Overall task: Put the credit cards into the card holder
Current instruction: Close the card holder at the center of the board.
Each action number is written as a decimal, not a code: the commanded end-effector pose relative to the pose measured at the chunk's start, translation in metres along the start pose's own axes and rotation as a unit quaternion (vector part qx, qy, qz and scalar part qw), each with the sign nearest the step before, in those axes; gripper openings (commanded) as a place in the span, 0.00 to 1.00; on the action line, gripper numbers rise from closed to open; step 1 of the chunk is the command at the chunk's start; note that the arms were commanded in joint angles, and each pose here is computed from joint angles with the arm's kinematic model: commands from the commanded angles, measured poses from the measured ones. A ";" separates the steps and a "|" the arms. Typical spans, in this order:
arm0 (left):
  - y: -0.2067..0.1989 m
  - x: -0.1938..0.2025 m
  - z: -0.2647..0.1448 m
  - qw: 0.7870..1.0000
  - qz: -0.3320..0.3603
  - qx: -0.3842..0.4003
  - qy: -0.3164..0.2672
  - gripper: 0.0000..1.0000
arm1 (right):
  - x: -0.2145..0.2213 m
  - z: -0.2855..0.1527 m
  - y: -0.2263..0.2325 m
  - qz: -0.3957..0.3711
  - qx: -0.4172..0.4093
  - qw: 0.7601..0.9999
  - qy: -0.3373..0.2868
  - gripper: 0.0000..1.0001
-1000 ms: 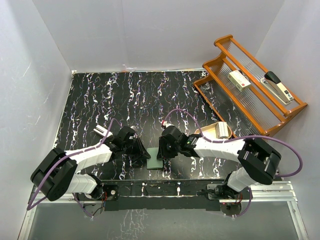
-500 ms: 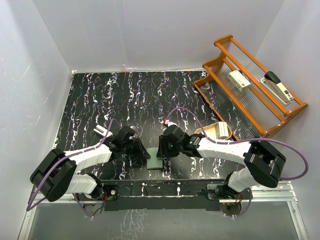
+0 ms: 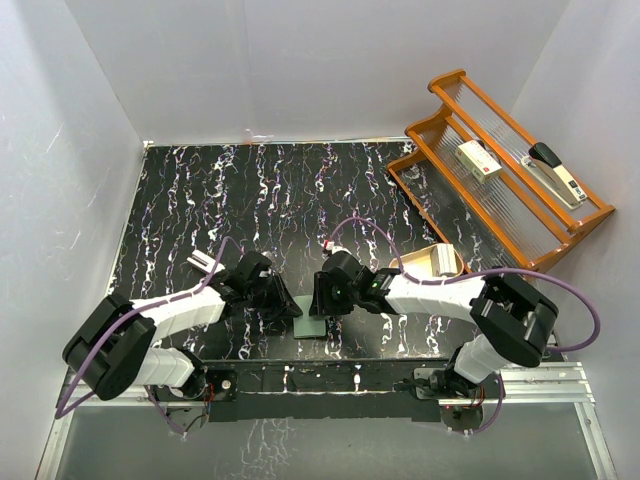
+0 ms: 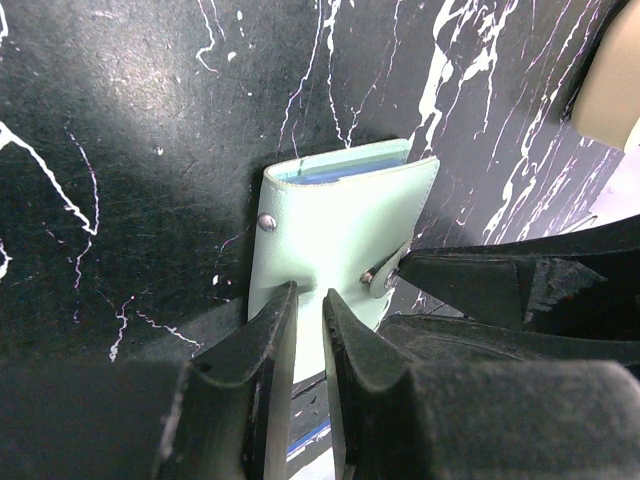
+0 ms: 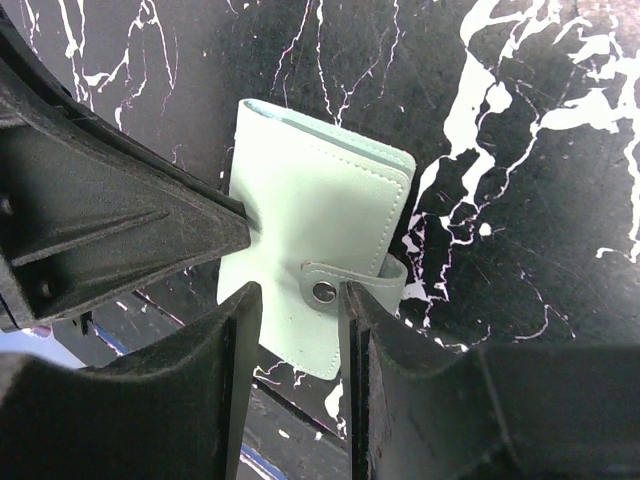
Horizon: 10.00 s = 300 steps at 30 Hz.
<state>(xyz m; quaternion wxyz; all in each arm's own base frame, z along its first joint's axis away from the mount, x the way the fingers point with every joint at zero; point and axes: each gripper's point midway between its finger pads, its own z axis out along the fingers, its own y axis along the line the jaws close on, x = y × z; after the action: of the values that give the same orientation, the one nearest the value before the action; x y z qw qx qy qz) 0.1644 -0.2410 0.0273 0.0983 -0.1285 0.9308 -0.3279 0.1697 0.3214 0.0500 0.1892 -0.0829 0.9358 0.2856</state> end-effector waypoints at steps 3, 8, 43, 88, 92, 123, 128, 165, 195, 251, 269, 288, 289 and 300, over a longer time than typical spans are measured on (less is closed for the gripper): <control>0.007 0.005 0.004 1.000 -0.010 -0.014 0.015 0.16 | -0.003 0.010 0.016 0.011 -0.035 0.999 -0.004 0.35; 0.009 0.008 0.005 1.000 -0.013 -0.014 0.020 0.16 | -0.003 0.011 0.019 0.025 -0.046 0.999 -0.005 0.35; 0.022 0.009 0.002 0.998 -0.017 -0.054 0.015 0.14 | -0.015 -0.007 0.012 0.019 -0.021 0.999 -0.037 0.37; 0.016 0.014 0.004 0.999 -0.016 -0.044 0.020 0.14 | -0.015 0.007 0.027 0.024 -0.053 0.998 -0.023 0.22; 0.016 0.013 0.003 0.999 -0.016 -0.044 0.019 0.14 | -0.011 0.010 0.022 0.026 -0.041 0.999 -0.016 0.18; -0.003 0.011 -0.004 0.999 -0.012 -0.021 0.022 0.17 | -0.022 -0.013 0.010 -0.001 0.013 0.999 -0.031 0.14; -0.015 0.011 -0.007 1.000 -0.004 -0.007 0.029 0.16 | -0.017 -0.012 0.007 0.007 0.009 0.999 -0.030 0.14; -0.028 0.019 0.014 0.997 0.014 0.052 0.059 0.08 | -0.005 0.005 -0.011 0.013 0.027 0.999 -0.027 0.09; -0.021 0.010 0.011 0.998 0.038 0.004 0.046 0.00 | -0.027 -0.010 0.007 0.007 0.016 0.998 -0.053 0.11; 0.007 0.009 0.010 0.998 0.019 -0.052 0.025 0.08 | -0.011 0.008 0.015 0.023 -0.020 0.999 -0.025 0.14; 0.008 0.009 0.011 0.998 0.019 -0.056 0.028 0.09 | 0.000 0.012 0.006 0.007 0.018 1.000 -0.007 0.11; 0.013 0.010 0.011 0.997 0.013 -0.066 0.027 0.09 | 0.023 0.014 -0.003 -0.030 0.082 0.996 0.010 0.09; 0.014 0.010 0.010 0.997 0.012 -0.067 0.027 0.09 | 0.025 0.014 -0.004 -0.033 0.087 0.996 0.011 0.09; 0.014 0.009 0.010 0.997 0.007 -0.070 0.024 0.09 | 0.043 0.024 -0.020 -0.055 0.107 0.992 0.036 0.07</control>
<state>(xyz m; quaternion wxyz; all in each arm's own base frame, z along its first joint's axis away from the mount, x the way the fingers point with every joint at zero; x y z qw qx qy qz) 0.1653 -0.2536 0.0254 0.0839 -0.1100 0.9416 -0.3071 0.1703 0.3283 0.0388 0.2346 -0.0939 0.9456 0.2048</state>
